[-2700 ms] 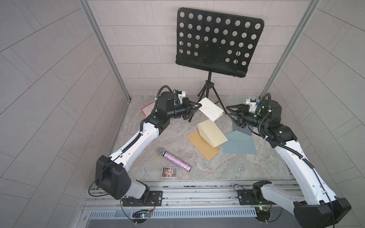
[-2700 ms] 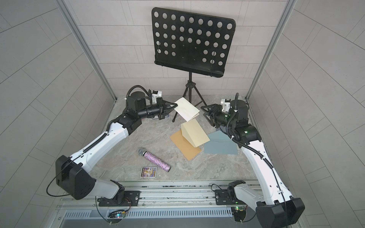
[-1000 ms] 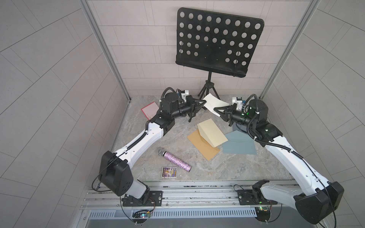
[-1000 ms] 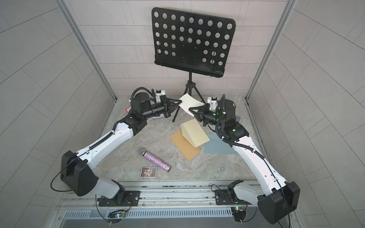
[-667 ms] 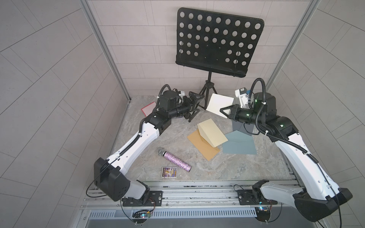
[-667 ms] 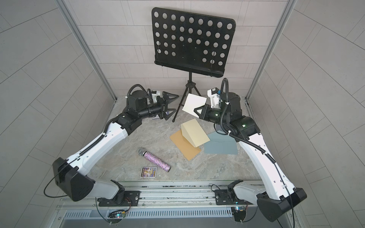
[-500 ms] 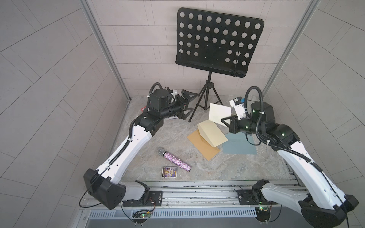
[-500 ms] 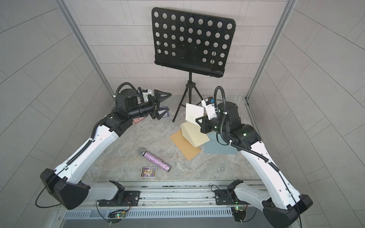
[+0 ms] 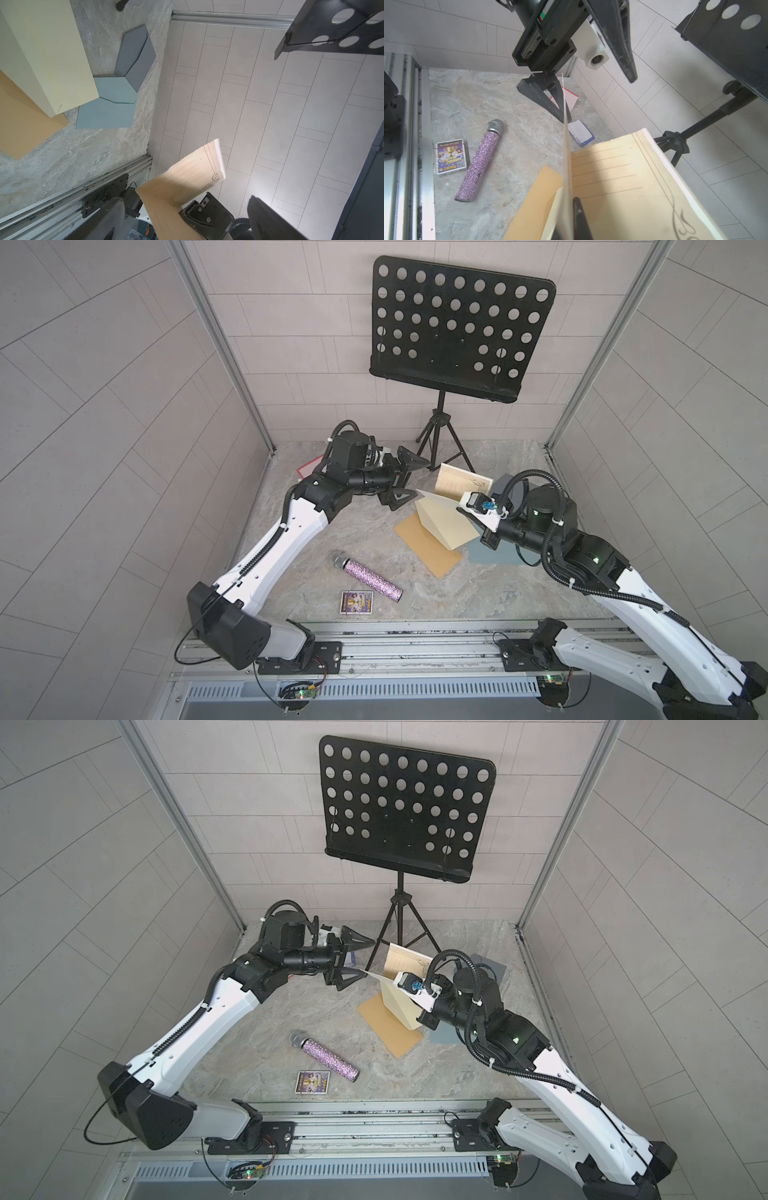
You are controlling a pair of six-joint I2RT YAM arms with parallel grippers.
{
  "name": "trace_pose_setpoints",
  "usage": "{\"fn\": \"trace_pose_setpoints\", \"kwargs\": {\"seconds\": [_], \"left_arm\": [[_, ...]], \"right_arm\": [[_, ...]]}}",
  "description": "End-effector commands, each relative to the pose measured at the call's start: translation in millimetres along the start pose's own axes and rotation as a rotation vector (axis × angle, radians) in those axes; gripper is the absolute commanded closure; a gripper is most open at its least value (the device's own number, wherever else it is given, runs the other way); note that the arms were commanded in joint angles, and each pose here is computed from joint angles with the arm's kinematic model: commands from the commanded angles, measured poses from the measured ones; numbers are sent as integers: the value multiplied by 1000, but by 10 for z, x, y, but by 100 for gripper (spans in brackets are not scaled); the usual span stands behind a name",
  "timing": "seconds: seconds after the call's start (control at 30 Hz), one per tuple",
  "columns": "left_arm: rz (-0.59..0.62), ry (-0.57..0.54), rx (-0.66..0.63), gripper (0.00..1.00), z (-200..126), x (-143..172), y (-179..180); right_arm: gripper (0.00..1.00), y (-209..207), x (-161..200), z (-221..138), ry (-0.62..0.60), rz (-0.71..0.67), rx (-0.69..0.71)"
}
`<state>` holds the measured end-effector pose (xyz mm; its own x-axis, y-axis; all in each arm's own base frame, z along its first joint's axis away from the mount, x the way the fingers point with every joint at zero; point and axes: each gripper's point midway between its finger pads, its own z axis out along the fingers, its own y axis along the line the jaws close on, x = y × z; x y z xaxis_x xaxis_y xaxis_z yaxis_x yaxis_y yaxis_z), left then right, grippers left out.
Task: Take the letter paper out of the envelope
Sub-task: Unfold the letter paper.
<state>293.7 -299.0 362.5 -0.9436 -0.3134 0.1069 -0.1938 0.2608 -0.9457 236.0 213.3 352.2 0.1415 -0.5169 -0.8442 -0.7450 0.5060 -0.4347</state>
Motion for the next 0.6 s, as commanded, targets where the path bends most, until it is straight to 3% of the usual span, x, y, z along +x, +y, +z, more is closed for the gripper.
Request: {"fn": "trace_pose_setpoints", "kwargs": {"seconds": [0.0, 0.27, 0.37, 0.57], "left_arm": [[-13, 60, 4, 0, 37, 129, 64], [-47, 70, 23, 4, 132, 104, 176], [-65, 72, 46, 13, 183, 76, 186], [-130, 64, 144, 40, 266, -16, 125]], "right_arm": [[100, -73, -155, 16, -47, -109, 32], [100, -86, -274, 102, -88, -176, 24], [100, -96, -330, 123, -113, -185, 26], [100, -101, -359, 199, -125, -197, 21]]}}
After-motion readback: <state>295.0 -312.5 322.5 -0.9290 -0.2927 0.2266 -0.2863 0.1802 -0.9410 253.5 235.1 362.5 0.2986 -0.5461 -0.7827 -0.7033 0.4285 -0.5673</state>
